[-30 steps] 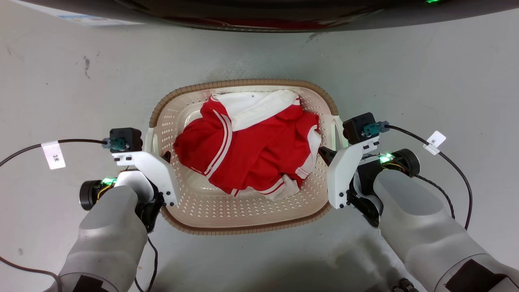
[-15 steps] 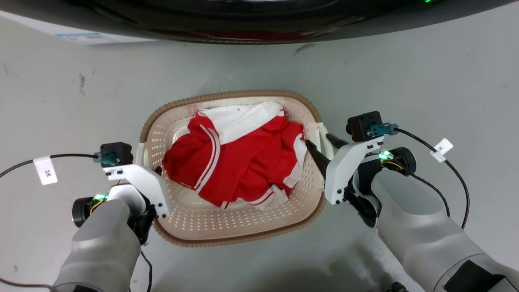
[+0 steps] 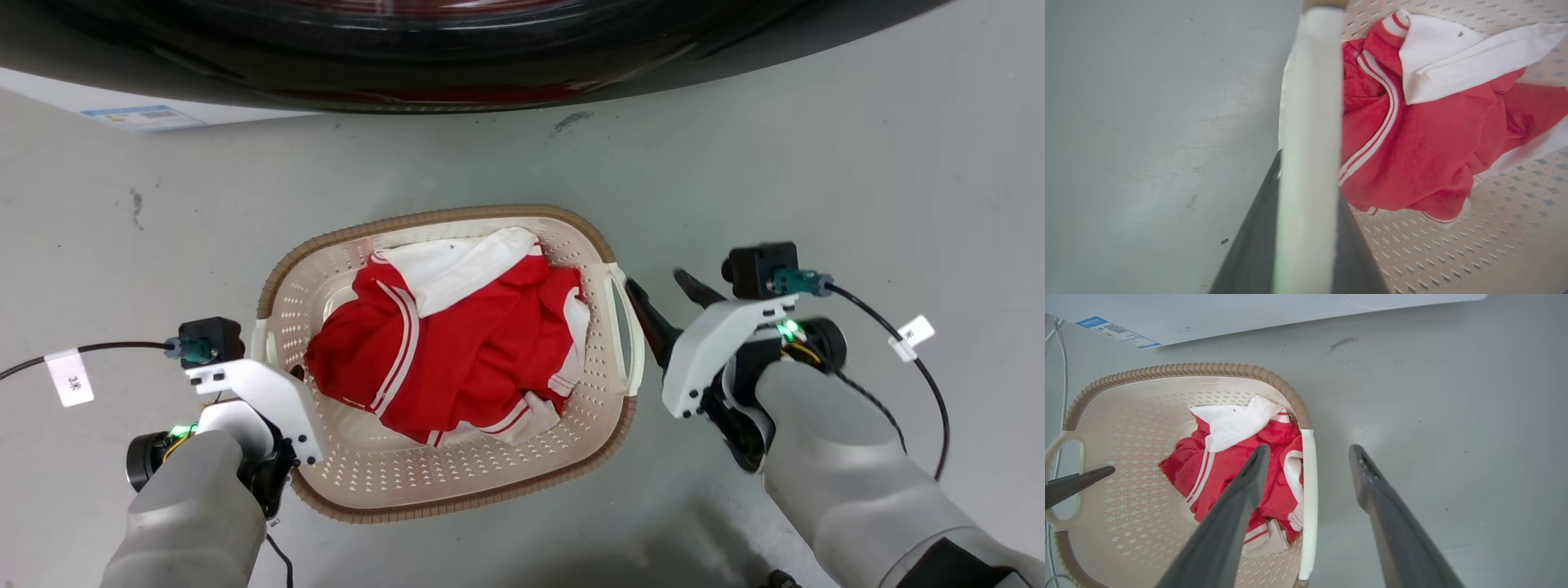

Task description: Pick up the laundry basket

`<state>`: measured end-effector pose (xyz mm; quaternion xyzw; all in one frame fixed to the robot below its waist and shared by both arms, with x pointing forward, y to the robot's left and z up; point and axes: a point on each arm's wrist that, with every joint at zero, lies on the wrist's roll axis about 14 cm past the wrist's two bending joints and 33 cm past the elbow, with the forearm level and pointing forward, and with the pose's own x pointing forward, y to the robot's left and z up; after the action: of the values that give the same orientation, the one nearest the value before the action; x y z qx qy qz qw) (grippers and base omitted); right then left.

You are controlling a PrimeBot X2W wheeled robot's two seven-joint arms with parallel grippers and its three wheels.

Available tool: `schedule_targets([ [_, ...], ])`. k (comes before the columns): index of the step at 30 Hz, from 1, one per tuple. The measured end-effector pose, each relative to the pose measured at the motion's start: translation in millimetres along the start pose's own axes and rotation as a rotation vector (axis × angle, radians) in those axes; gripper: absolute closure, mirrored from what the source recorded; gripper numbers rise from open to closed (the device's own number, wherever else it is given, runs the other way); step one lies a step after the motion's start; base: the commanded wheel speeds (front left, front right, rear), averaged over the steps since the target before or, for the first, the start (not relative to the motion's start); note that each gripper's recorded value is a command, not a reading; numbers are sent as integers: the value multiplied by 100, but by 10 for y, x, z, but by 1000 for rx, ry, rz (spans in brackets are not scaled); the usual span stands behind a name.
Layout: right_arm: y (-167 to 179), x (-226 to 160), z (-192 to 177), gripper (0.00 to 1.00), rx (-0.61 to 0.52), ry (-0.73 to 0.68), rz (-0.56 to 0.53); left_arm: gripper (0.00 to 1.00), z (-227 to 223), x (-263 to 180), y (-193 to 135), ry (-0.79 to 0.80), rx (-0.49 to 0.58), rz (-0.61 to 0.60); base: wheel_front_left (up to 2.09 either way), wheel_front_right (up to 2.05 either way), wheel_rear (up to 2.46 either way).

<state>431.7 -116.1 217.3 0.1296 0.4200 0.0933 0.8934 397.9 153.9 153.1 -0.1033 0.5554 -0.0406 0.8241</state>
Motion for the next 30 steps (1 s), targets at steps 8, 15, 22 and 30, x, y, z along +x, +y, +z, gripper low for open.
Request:
schedule_targets([
  [8, -131, -91, -303, 0, 7, 124, -41, 100, -22, 11, 31, 8, -10, 8, 0, 0, 0],
  [15, -78, -48, -468, 0, 18, 202, -20, 100, -53, 73, 94, 23, -4, 17, 0, 0, 0],
  [22, 50, 73, -471, 0, 18, 224, 28, 100, -75, 152, 147, 40, 16, 23, 0, 0, 0],
  [30, 114, 110, -619, 0, 5, 296, 56, 100, -120, 200, 193, 54, 24, 30, 0, 0, 0],
])
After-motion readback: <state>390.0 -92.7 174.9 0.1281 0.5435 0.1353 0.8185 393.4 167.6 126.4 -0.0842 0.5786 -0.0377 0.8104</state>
